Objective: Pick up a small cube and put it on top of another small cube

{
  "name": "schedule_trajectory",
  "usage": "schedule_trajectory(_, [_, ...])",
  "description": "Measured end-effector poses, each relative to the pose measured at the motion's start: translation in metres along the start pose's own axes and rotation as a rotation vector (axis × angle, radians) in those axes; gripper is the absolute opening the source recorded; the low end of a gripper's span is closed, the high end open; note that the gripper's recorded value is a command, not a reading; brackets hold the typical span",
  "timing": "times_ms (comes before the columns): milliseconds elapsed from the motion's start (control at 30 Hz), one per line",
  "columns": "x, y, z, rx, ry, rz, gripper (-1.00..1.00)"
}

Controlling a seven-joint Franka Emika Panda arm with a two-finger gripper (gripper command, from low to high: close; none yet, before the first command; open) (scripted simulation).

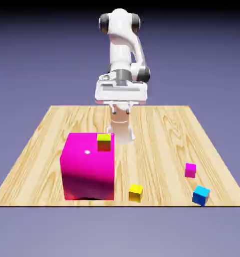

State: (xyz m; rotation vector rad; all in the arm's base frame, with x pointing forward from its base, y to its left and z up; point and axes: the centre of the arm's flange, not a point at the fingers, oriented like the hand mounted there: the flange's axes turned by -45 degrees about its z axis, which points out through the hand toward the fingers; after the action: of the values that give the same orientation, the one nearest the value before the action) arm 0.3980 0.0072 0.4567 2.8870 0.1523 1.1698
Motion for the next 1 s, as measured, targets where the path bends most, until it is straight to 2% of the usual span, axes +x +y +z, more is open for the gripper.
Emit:
schedule_trajectory(467, [0.046,-0.039,0.094,0.216,-0.268,-0.542,0.00])
schedule_trajectory(1000, [0.054,-0.121,0.210,0.685,-0.393,-1.142,0.00])
